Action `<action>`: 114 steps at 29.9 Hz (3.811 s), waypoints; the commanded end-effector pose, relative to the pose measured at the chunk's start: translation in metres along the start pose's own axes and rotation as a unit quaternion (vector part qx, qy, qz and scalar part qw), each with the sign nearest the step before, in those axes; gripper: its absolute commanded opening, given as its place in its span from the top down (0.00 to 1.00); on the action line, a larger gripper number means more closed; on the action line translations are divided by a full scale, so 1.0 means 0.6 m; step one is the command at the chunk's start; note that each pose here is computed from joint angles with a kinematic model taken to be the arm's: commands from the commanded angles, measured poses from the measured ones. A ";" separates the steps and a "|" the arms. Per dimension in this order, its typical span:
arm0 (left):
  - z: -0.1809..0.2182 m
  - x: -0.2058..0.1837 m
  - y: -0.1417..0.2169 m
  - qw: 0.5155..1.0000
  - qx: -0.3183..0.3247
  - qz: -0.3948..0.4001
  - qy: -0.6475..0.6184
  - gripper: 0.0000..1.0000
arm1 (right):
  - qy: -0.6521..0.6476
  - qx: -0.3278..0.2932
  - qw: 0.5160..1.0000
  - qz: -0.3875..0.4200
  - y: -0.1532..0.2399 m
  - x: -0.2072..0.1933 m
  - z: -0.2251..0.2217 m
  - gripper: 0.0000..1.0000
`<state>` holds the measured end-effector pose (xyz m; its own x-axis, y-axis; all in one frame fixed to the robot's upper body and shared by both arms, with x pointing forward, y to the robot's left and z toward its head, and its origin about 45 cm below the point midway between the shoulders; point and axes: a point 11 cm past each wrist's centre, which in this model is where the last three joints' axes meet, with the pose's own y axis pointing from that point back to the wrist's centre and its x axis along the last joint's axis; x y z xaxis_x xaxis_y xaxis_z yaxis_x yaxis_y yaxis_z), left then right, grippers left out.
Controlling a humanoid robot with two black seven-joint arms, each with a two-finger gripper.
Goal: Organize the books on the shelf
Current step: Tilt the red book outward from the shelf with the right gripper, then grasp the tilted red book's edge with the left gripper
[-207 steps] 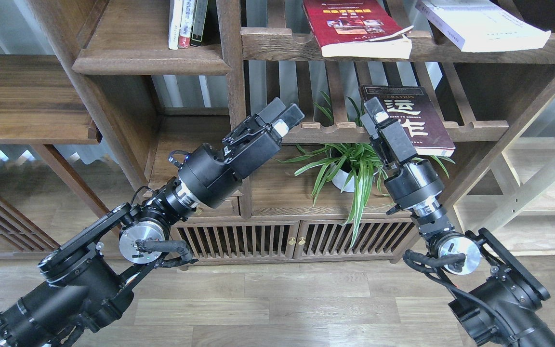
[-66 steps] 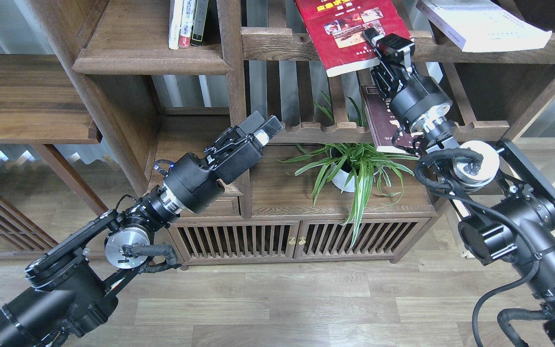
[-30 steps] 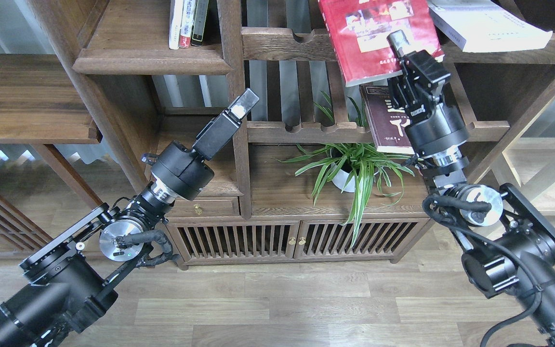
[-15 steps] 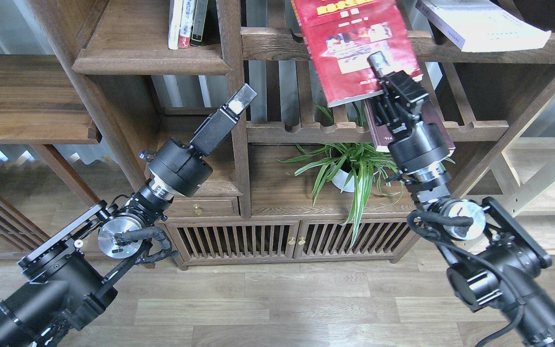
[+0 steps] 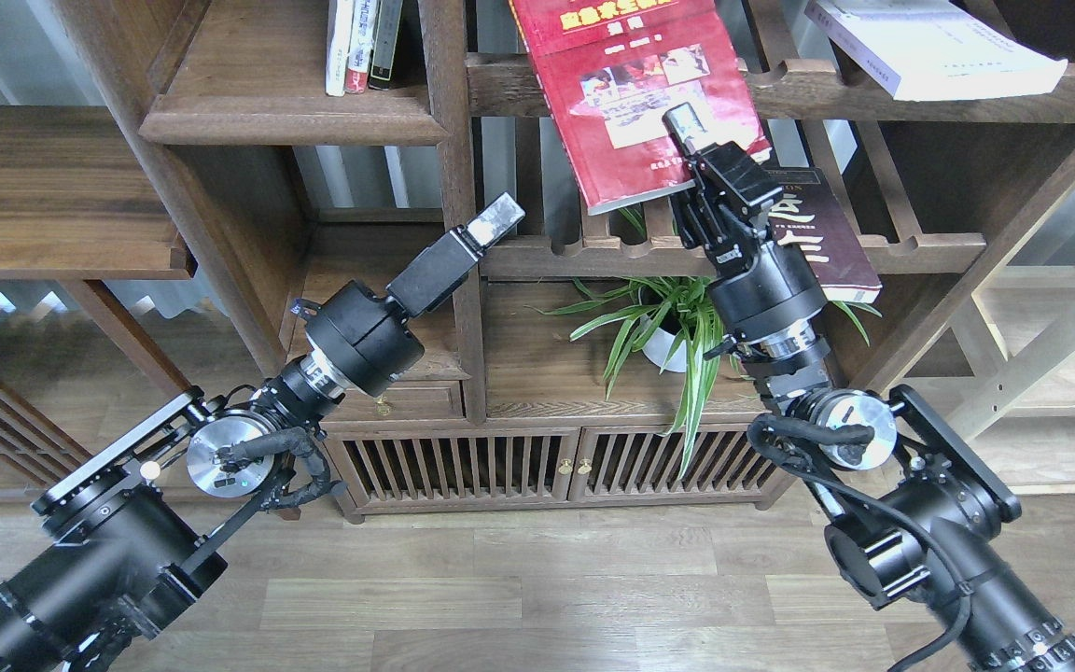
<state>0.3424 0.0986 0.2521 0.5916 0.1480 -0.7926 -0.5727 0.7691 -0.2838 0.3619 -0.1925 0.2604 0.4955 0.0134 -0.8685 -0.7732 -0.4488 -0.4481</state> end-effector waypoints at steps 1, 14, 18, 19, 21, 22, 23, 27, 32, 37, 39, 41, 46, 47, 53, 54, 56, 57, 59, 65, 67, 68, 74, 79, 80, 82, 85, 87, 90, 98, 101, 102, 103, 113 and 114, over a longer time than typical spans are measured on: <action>0.008 -0.005 -0.006 1.000 -0.005 -0.006 0.004 0.00 | -0.001 -0.009 1.000 0.001 0.000 0.002 0.010 0.98; 0.037 -0.019 -0.022 0.998 -0.013 -0.022 0.054 0.01 | -0.001 -0.036 0.999 0.024 0.026 0.020 0.025 0.98; 0.037 -0.013 -0.016 0.999 0.003 -0.015 0.049 0.01 | -0.006 -0.047 0.998 0.036 0.042 0.029 0.034 0.97; 0.039 -0.011 -0.014 0.999 0.003 -0.013 0.048 0.01 | -0.008 -0.047 0.998 0.037 0.043 0.030 0.035 0.97; 0.041 -0.010 -0.012 0.999 0.006 -0.011 0.045 0.01 | -0.009 -0.046 0.998 0.039 0.046 0.032 0.036 0.97; 0.042 -0.009 -0.010 0.999 0.008 -0.010 0.043 0.01 | -0.010 -0.046 0.998 0.038 0.045 0.032 0.038 0.97; 0.046 -0.008 -0.008 0.999 0.014 -0.008 0.039 0.01 | -0.011 -0.047 0.998 0.038 0.045 0.031 0.039 0.97; 0.048 -0.007 -0.003 0.998 0.037 -0.007 0.046 0.01 | -0.013 -0.051 0.998 0.039 0.045 0.032 0.044 0.97; 0.049 0.004 0.004 0.998 0.050 0.004 0.048 0.01 | -0.019 -0.058 0.997 0.036 0.041 0.032 0.056 0.97; 0.062 0.006 0.000 0.998 0.046 0.005 0.042 0.01 | -0.020 -0.068 0.997 0.032 0.035 0.029 0.065 0.97; 0.066 0.009 -0.004 0.998 0.044 0.007 0.043 0.01 | -0.023 -0.068 0.997 0.026 0.028 0.026 0.070 0.97; 0.069 0.008 -0.007 0.998 0.040 0.005 0.047 0.01 | -0.027 -0.068 0.997 0.024 0.025 0.025 0.074 0.97; 0.072 0.002 -0.013 0.998 0.037 -0.003 0.054 0.01 | -0.030 -0.077 0.996 0.027 0.028 0.027 0.085 0.97; 0.072 0.001 -0.015 0.998 0.039 -0.004 0.054 0.01 | -0.030 -0.078 0.996 0.027 0.028 0.027 0.086 0.97; 0.073 0.004 -0.032 0.998 0.043 -0.004 0.054 0.01 | -0.029 -0.083 0.996 0.028 0.029 0.027 0.087 0.97; 0.070 0.001 -0.038 0.997 0.043 -0.008 0.056 0.01 | -0.030 -0.082 0.996 0.027 0.029 0.027 0.087 0.97; 0.067 -0.001 -0.041 0.997 0.047 -0.010 0.056 0.01 | -0.030 -0.083 0.996 0.027 0.029 0.027 0.088 0.97; 0.065 0.000 -0.041 0.997 0.050 -0.009 0.056 0.01 | -0.029 -0.084 0.996 0.027 0.029 0.027 0.088 0.97; 0.065 0.000 -0.041 0.997 0.052 -0.009 0.054 0.01 | -0.027 -0.085 0.996 0.027 0.029 0.027 0.088 0.97; 0.064 0.000 -0.041 0.997 0.053 -0.009 0.051 0.01 | -0.025 -0.087 0.995 0.028 0.030 0.028 0.090 0.97; 0.066 -0.001 -0.041 0.997 0.053 -0.009 0.050 0.01 | -0.024 -0.088 0.995 0.027 0.029 0.027 0.090 0.97; 0.067 0.000 -0.040 0.997 0.053 -0.008 0.048 0.01 | -0.024 -0.088 0.995 0.027 0.029 0.027 0.090 0.97; 0.076 -0.006 -0.046 0.998 0.058 -0.011 0.032 0.07 | -0.023 -0.088 0.995 0.027 0.029 0.027 0.089 0.97; 0.075 -0.007 -0.046 0.998 0.059 -0.012 0.033 0.23 | -0.024 -0.088 0.995 0.027 0.029 0.027 0.090 0.97; 0.075 -0.007 -0.046 0.998 0.059 -0.012 0.033 0.29 | -0.024 -0.088 0.995 0.027 0.029 0.027 0.090 0.97; 0.075 -0.005 -0.045 0.998 0.059 -0.010 0.033 0.35 | -0.024 -0.088 0.995 0.027 0.029 0.027 0.090 0.97; 0.074 -0.005 -0.045 0.998 0.061 -0.011 0.033 0.39 | -0.023 -0.088 0.996 0.027 0.029 0.027 0.090 0.97; 0.075 -0.006 -0.045 0.997 0.064 -0.011 0.032 0.42 | -0.024 -0.087 0.996 0.027 0.029 0.027 0.089 0.97; 0.076 -0.006 -0.045 0.997 0.064 -0.011 0.032 0.47 | -0.023 -0.088 0.996 0.027 0.029 0.027 0.090 0.97; 0.077 -0.006 -0.044 0.997 0.061 -0.012 0.037 0.64 | -0.024 -0.087 0.996 0.026 0.028 0.027 0.090 0.97; 0.075 -0.007 -0.046 0.997 0.061 -0.014 0.040 0.69 | -0.024 -0.087 0.996 0.026 0.028 0.027 0.090 0.97; 0.074 -0.008 -0.046 0.997 0.061 -0.014 0.040 0.69 | -0.024 -0.087 0.996 0.026 0.028 0.027 0.090 0.97; 0.074 -0.008 -0.047 0.997 0.061 -0.015 0.040 0.70 | -0.024 -0.087 0.996 0.026 0.028 0.027 0.090 0.97; 0.077 -0.009 -0.044 0.997 0.056 -0.017 0.043 0.84 | -0.024 -0.088 0.995 0.025 0.027 0.026 0.091 0.97; 0.076 -0.008 -0.043 0.997 0.057 -0.015 0.043 0.86 | -0.024 -0.087 0.996 0.026 0.028 0.026 0.090 0.97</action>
<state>0.3809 0.1052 0.2899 0.5579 0.0712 -0.8268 -0.4823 0.8386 -0.2532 0.3358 -0.1513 0.2285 0.4362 0.0276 -0.8994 -0.7131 -0.5990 -0.3643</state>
